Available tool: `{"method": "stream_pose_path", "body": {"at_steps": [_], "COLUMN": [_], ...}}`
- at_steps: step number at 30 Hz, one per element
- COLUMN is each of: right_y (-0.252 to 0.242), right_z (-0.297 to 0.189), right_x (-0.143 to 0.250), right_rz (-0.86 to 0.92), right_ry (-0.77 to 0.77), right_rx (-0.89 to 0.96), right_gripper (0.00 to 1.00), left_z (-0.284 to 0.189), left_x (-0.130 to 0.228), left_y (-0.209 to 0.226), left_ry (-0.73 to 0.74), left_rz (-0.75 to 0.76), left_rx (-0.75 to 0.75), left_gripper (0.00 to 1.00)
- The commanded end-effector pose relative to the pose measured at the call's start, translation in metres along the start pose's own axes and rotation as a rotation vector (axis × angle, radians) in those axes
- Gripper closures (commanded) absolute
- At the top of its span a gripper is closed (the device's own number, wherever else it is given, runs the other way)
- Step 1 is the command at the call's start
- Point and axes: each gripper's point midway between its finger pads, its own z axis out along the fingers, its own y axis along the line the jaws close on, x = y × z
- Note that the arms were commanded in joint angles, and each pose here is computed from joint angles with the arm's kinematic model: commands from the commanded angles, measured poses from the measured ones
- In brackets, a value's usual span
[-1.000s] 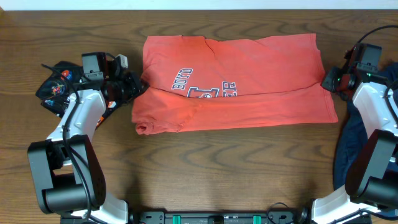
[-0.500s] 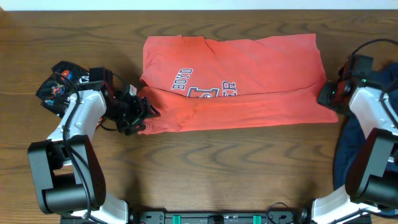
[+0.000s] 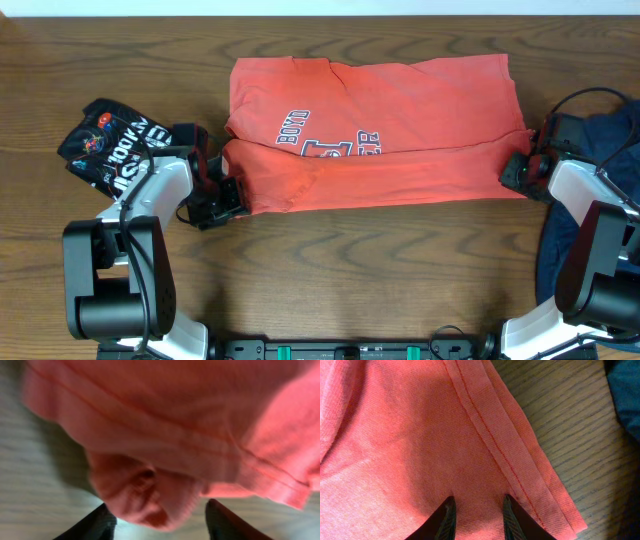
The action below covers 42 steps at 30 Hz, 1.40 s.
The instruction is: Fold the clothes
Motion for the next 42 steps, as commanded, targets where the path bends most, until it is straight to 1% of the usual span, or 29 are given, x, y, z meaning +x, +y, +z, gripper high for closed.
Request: {"method": "stream_pose_path", "body": {"at_steps": [1, 2, 7, 10, 11, 13, 15, 16, 19, 23, 26, 32, 33, 34, 35, 42], "right_y": [-0.006, -0.006, -0.006, -0.006, -0.006, -0.006, -0.010, -0.014, -0.026, -0.030, -0.032, -0.034, -0.034, -0.034, -0.034, -0.034], "right_z": [0.009, 0.009, 0.009, 0.009, 0.009, 0.009, 0.008, 0.008, 0.008, 0.007, 0.007, 0.007, 0.007, 0.007, 0.007, 0.007], "right_x": [0.017, 0.017, 0.017, 0.017, 0.017, 0.017, 0.018, 0.019, 0.019, 0.020, 0.021, 0.022, 0.022, 0.022, 0.022, 0.022], "right_rz": [-0.001, -0.001, 0.000, 0.000, -0.001, 0.000, 0.003, 0.006, 0.043, 0.055, 0.061, 0.066, 0.066, 0.066, 0.066, 0.066], "right_ry": [0.046, 0.046, 0.046, 0.046, 0.047, 0.048, 0.053, 0.055, 0.053, 0.060, 0.066, 0.067, 0.067, 0.067, 0.068, 0.068], "right_rx": [0.021, 0.021, 0.021, 0.021, 0.021, 0.025, 0.041, 0.058, 0.110, 0.115, 0.119, 0.123, 0.123, 0.123, 0.123, 0.123], "right_gripper": [0.71, 0.73, 0.79, 0.80, 0.82, 0.84, 0.88, 0.91, 0.93, 0.95, 0.94, 0.94, 0.95, 0.94, 0.94, 0.94], "left_z": [-0.001, -0.001, -0.001, -0.001, -0.001, -0.001, -0.002, -0.002, -0.005, -0.008, -0.015, -0.021, -0.022, -0.023, -0.024, -0.026], "left_x": [-0.007, -0.009, -0.018, -0.016, -0.015, -0.014, -0.013, -0.012, -0.007, 0.001, 0.006, 0.003, 0.003, 0.004, 0.004, 0.003], "left_y": [0.011, 0.011, 0.008, 0.009, 0.009, 0.012, 0.020, 0.025, 0.040, 0.053, 0.073, 0.094, 0.098, 0.102, 0.105, 0.114], "left_ry": [-0.037, -0.044, -0.079, -0.071, -0.068, -0.064, -0.064, -0.062, -0.049, -0.018, -0.014, -0.027, -0.028, -0.027, -0.024, -0.033], "left_rz": [0.015, 0.017, 0.026, 0.024, 0.024, 0.021, 0.017, 0.015, -0.008, -0.045, -0.122, -0.209, -0.227, -0.240, -0.255, -0.294], "left_rx": [-0.064, -0.062, -0.052, -0.054, -0.056, -0.073, -0.120, -0.148, -0.222, -0.271, -0.353, -0.364, -0.362, -0.361, -0.359, -0.353], "left_gripper": [0.53, 0.55, 0.57, 0.73, 0.75, 0.88, 0.94, 0.94, 0.94, 0.94, 0.94, 0.94, 0.92, 0.89, 0.79, 0.78]}}
